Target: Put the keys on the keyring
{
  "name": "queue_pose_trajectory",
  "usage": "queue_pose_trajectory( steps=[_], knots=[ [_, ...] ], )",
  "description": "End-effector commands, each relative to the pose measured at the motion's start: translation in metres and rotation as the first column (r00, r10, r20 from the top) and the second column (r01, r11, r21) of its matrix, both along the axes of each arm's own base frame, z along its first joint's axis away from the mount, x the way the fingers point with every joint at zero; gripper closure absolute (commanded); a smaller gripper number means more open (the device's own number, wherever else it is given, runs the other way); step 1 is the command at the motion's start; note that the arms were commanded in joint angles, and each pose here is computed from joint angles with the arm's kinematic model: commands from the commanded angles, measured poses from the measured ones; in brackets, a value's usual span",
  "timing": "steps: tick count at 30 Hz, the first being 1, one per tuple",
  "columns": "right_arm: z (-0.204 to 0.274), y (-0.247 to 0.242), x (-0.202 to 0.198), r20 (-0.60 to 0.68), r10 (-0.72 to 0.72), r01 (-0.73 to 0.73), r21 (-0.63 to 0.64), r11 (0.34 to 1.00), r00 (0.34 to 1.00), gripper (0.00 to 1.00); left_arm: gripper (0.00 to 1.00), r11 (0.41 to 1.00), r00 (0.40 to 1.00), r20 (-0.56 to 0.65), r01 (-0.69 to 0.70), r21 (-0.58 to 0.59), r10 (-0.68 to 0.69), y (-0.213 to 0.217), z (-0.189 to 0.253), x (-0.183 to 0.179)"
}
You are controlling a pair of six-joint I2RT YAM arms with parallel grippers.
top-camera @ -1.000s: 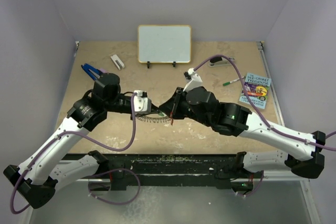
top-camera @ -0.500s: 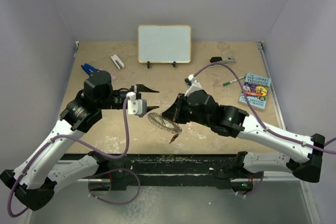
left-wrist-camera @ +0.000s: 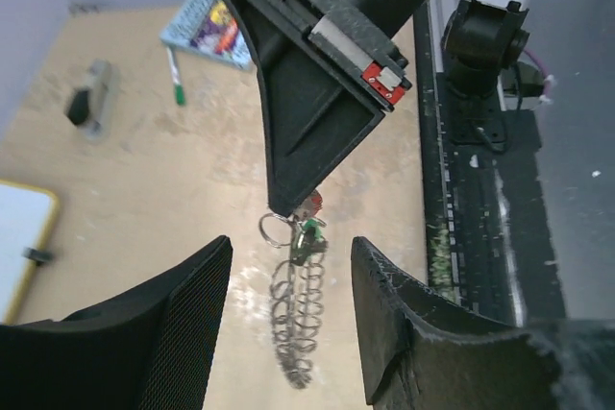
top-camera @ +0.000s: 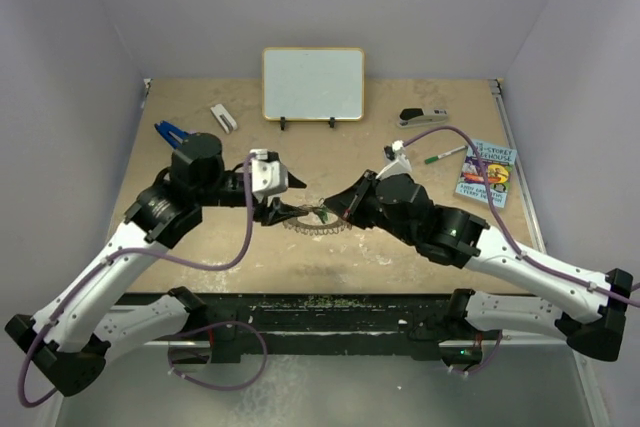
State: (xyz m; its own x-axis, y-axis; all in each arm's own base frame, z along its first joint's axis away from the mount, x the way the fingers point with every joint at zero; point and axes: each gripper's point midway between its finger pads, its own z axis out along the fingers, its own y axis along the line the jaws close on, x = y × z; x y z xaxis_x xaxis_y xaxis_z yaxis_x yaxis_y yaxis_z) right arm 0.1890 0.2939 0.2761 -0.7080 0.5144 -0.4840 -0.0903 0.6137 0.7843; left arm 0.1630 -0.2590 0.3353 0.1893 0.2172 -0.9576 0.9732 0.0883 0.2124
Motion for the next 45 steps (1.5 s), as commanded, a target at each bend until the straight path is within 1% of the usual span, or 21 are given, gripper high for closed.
queue_pose_trajectory(
  steps=[1,5,8,13,15,21,30,40,42,45],
  knots=[
    [0.044,0.001,0.018,0.066,-0.094,0.087,0.110,0.990,0.993,1.00,0.44,1.000,0.964,-0.265,0.002,0.004,-0.001,-0.013,-0.020,-0.008],
    [0.050,0.001,0.023,0.088,-0.112,0.101,0.119,0.988,0.990,1.00,0.44,1.000,0.939,-0.343,-0.001,0.021,0.008,-0.018,-0.039,-0.013],
    [0.056,0.003,0.023,0.099,-0.103,0.091,0.119,0.989,0.990,1.00,0.44,0.999,0.931,-0.363,-0.027,0.046,0.042,-0.018,-0.053,-0.009],
    [0.056,0.008,0.022,0.103,-0.078,0.067,0.110,0.992,0.992,1.00,0.44,0.997,0.942,-0.328,-0.054,0.049,0.067,-0.020,-0.061,0.001],
    [0.061,0.012,0.022,0.112,-0.068,0.053,0.131,0.990,0.991,1.00,0.44,0.996,0.948,-0.305,-0.077,0.049,0.088,-0.021,-0.060,0.007],
    [0.060,0.016,0.020,0.115,-0.050,0.034,0.138,0.990,0.992,1.00,0.44,0.988,0.958,-0.240,-0.147,0.052,0.155,-0.018,-0.050,0.023],
    [0.057,0.029,0.015,0.114,-0.015,-0.001,0.135,0.991,0.993,1.00,0.44,0.986,0.957,-0.240,-0.164,0.015,0.162,-0.023,-0.037,0.030],
    [0.057,0.038,0.012,0.117,-0.004,-0.012,0.137,0.991,0.993,1.00,0.43,0.980,0.954,-0.229,-0.196,0.014,0.194,-0.023,-0.033,0.037],
    [0.059,0.037,0.012,0.120,-0.006,-0.011,0.142,0.990,0.993,1.00,0.45,0.980,0.955,-0.225,-0.198,0.012,0.195,-0.022,-0.033,0.037],
    [0.062,0.034,0.012,0.128,-0.010,-0.008,0.146,0.989,0.992,1.00,0.54,0.980,0.957,-0.215,-0.197,0.012,0.195,-0.022,-0.033,0.037]
  ],
)
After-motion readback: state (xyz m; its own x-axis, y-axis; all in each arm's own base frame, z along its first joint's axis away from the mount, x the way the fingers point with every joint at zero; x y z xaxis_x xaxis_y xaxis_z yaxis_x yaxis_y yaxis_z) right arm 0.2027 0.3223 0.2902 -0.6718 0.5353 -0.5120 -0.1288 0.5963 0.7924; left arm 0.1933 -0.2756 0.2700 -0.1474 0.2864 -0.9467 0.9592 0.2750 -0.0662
